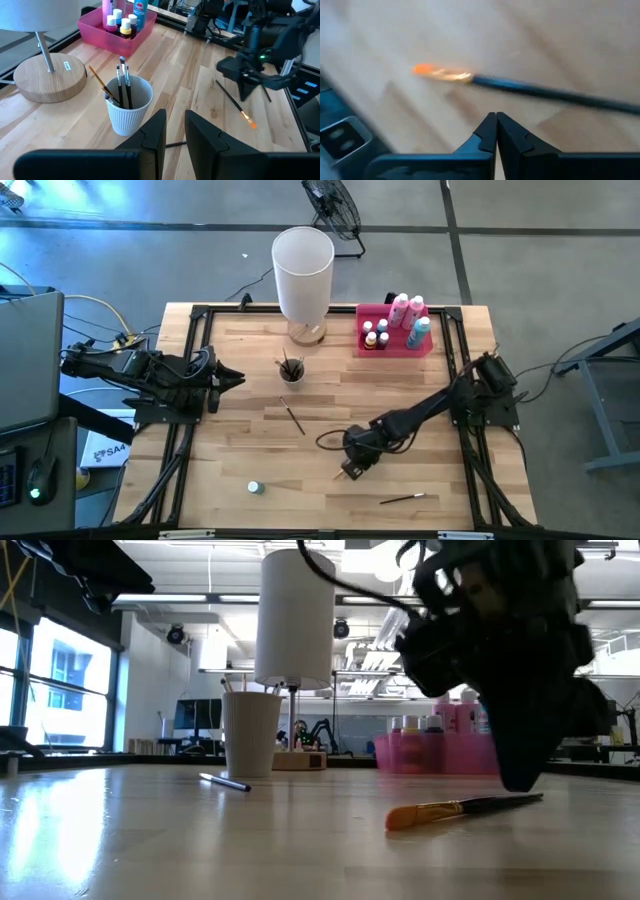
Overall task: Pick & Place Paint Supplies
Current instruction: Put the golden paint brush into the white cup
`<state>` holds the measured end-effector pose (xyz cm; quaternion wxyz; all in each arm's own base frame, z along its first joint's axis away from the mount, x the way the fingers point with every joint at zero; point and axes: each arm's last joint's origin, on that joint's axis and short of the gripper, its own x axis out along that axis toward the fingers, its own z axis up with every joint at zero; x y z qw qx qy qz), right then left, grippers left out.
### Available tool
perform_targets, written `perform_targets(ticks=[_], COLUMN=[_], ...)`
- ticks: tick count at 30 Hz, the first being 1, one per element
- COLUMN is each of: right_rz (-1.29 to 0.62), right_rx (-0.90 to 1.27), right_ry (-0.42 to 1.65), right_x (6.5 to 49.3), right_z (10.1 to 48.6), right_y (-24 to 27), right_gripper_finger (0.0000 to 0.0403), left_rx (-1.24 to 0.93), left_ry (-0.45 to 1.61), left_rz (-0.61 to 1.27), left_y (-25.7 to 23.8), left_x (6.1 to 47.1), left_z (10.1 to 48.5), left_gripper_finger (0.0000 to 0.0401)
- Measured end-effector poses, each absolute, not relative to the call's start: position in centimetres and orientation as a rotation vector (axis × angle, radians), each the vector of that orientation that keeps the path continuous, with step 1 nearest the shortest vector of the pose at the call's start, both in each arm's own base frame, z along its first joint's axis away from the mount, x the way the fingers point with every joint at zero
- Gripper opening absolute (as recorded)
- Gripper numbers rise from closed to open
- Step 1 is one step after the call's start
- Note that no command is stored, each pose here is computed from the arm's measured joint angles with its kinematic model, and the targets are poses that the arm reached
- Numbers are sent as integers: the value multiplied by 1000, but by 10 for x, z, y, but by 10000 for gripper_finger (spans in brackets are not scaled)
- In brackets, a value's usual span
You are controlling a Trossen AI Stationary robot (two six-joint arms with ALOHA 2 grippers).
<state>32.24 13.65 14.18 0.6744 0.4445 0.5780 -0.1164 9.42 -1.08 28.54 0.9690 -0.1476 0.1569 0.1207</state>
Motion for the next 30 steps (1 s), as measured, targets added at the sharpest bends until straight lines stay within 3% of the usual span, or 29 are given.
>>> perform_targets(ticks=[15, 30], right_rz=[-314, -51], right_rx=[963, 990], right_ry=[1204, 1318], right_x=[330, 323], right_z=[142, 159], right_y=[124, 139], right_gripper_finger=[3, 3], left_rx=[-298, -298], left_ry=[318, 318], left_rz=[244, 244], left_y=[-11, -11], left_x=[94, 94], left_z=[285, 285], left_gripper_finger=[70, 70])
